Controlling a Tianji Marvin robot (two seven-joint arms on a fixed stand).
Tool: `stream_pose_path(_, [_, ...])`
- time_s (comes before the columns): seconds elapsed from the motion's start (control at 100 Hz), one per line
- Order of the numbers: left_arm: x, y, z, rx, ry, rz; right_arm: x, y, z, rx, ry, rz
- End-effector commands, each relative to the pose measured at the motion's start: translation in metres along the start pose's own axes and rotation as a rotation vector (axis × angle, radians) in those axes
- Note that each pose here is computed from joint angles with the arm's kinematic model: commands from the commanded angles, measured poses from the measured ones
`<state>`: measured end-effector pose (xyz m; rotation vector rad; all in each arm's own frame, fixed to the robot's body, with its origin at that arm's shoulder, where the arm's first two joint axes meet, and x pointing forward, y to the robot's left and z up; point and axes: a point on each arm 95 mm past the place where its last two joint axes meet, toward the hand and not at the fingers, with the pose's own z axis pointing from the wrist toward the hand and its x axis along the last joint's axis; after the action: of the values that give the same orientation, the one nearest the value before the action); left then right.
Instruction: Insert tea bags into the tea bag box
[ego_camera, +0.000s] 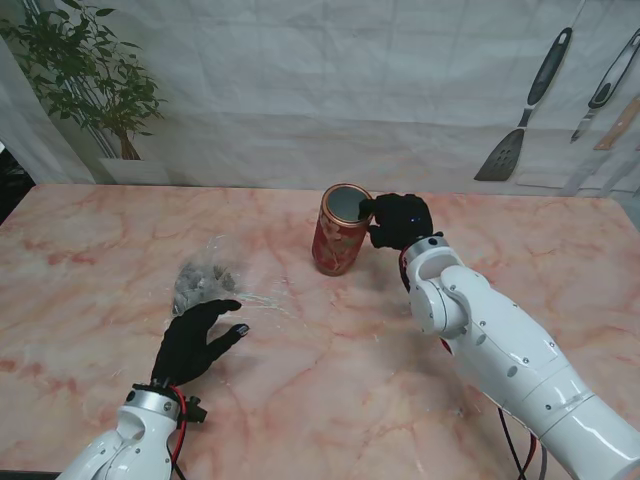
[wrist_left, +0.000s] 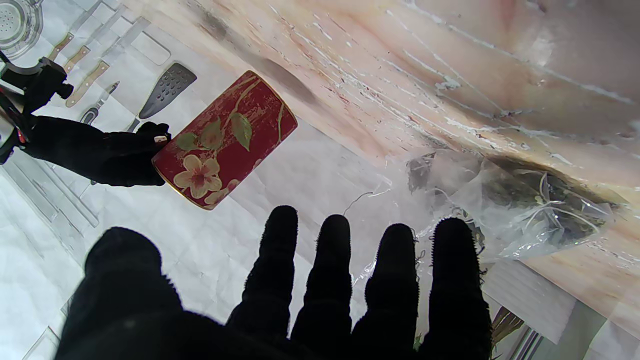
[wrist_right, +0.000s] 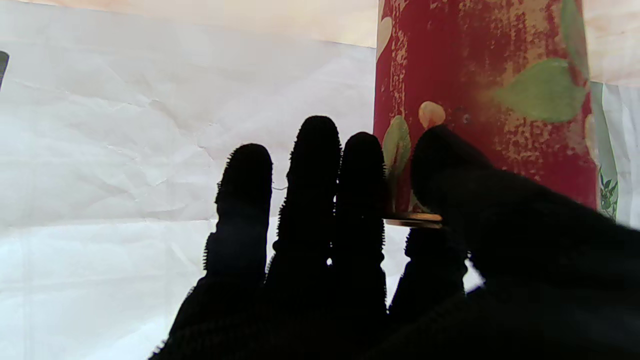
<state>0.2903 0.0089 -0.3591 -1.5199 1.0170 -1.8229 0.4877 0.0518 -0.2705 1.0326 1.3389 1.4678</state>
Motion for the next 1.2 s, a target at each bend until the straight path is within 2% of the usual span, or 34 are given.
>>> stream_pose_path(0.0, [0.001,0.002,0.000,-0.012,0.005,-0.006,-0.002,0.004,-0.001,0.005,0.001,-0.002])
stream_pose_path(0.44, [0.002,0.003,0.000,-0.013,0.005,-0.011,-0.010,0.007,-0.008,0.108,0.018,-0.036])
stream_pose_path(0.75, [0.002,0.004,0.001,-0.015,0.009,-0.015,-0.016,0.007,-0.013,0.153,0.022,-0.041])
stream_pose_path(1.05, [0.002,0.004,0.001,-0.018,0.007,-0.017,-0.017,0.005,-0.015,0.209,0.034,-0.109])
stream_pose_path(1.19, [0.002,0.005,0.001,-0.018,0.008,-0.018,-0.018,0.005,-0.016,0.223,0.038,-0.112])
